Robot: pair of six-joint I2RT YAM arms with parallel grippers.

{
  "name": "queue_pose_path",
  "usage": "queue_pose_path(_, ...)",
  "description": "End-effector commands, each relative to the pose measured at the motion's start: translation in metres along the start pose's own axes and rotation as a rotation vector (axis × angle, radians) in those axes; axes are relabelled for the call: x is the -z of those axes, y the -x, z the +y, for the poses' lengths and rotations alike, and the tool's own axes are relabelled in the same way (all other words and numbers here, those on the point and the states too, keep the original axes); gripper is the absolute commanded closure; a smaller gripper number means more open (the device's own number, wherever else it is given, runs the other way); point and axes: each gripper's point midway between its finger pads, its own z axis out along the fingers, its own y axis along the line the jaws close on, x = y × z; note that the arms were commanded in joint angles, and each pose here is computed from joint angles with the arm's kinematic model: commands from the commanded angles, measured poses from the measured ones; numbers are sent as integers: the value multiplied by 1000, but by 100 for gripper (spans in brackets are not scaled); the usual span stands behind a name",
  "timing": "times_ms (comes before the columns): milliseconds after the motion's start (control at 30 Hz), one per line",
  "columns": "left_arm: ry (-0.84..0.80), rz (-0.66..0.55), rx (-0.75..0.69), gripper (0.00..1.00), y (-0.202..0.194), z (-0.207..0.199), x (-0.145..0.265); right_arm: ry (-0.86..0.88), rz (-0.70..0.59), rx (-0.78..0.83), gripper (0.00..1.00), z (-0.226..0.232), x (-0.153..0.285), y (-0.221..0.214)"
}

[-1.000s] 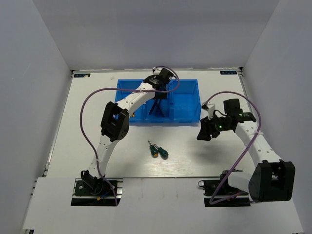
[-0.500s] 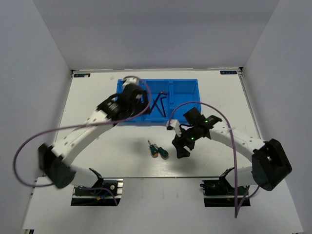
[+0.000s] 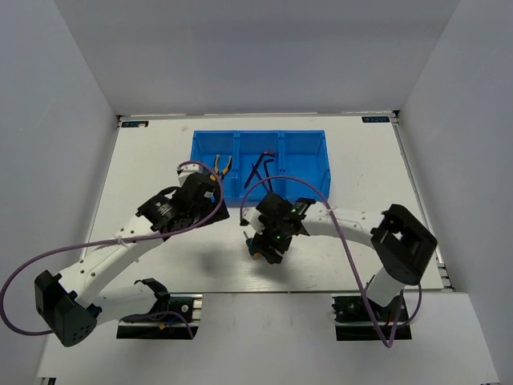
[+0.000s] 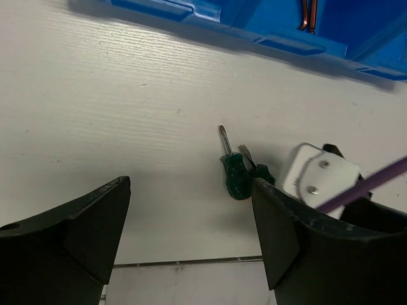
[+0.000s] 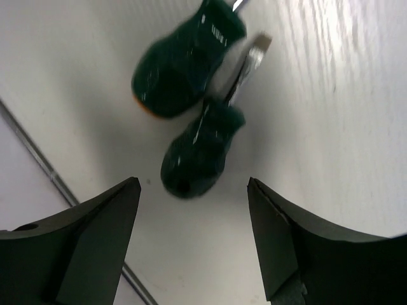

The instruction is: Sort the tools into containers

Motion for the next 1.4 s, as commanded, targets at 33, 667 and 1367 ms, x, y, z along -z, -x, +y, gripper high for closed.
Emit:
queue_pose_path(33,-10,40,24,13,-12,-2,4,-115,-24,-19,26,-11,-11,27)
queue_pose_path(667,-62,173,16,18,-49,-12,-4,-170,-43,-60,100,-22,2,29)
queue_pose_path(1367,24,433,-36,13,-124,-77,-81,-729,-281,-405,100,-250,138,49)
